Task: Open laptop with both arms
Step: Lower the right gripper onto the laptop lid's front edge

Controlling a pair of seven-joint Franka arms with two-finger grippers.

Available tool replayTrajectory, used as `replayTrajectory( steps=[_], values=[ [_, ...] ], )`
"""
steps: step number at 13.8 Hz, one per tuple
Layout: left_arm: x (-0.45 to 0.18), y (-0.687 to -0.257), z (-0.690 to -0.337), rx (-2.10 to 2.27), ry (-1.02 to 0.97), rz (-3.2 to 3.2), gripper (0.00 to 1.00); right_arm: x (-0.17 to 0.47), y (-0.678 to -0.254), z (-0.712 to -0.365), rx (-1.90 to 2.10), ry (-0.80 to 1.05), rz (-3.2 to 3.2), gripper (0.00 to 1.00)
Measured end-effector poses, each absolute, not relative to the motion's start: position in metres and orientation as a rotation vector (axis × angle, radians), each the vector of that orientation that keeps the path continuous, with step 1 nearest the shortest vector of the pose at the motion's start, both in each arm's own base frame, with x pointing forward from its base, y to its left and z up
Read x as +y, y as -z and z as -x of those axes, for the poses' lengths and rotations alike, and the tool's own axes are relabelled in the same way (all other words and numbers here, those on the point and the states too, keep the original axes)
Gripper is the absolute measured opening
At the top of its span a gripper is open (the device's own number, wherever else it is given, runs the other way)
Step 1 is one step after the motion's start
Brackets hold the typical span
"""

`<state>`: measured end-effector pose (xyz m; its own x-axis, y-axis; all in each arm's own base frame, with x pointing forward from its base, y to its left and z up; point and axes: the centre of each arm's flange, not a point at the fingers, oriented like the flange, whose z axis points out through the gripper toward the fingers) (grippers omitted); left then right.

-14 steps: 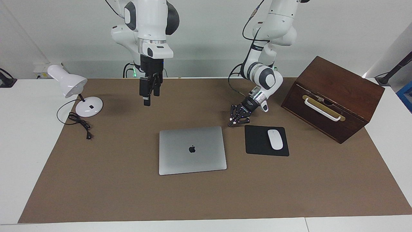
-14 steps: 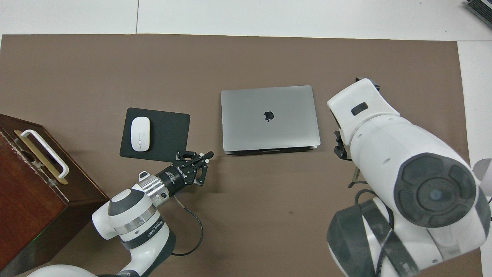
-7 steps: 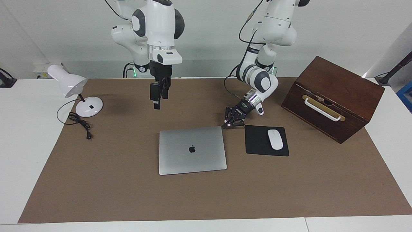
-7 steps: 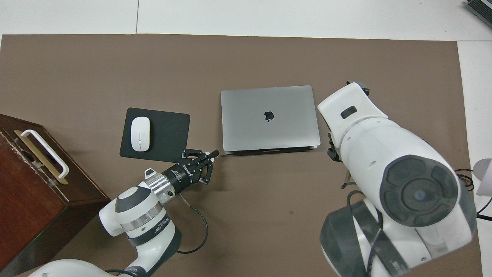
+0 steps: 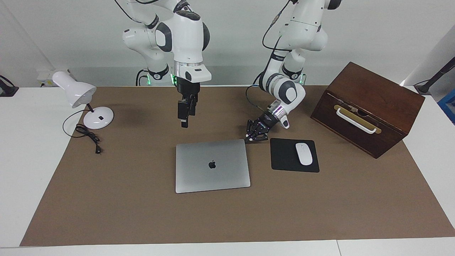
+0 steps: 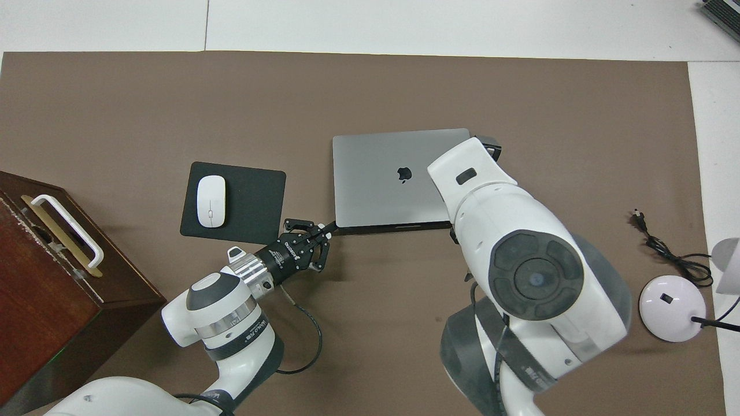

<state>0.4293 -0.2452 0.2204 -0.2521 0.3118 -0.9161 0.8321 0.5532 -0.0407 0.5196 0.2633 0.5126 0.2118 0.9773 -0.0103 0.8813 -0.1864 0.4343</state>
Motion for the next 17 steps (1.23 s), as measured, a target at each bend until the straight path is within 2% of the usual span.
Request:
replayTrajectory(
  steps=[17],
  values=[
    [-0.254,-0.223,-0.439,1.833,0.639,-0.938,0.01,0.321,-0.404,-0.530,1.736,-0.394,-2.080,1.00]
  ],
)
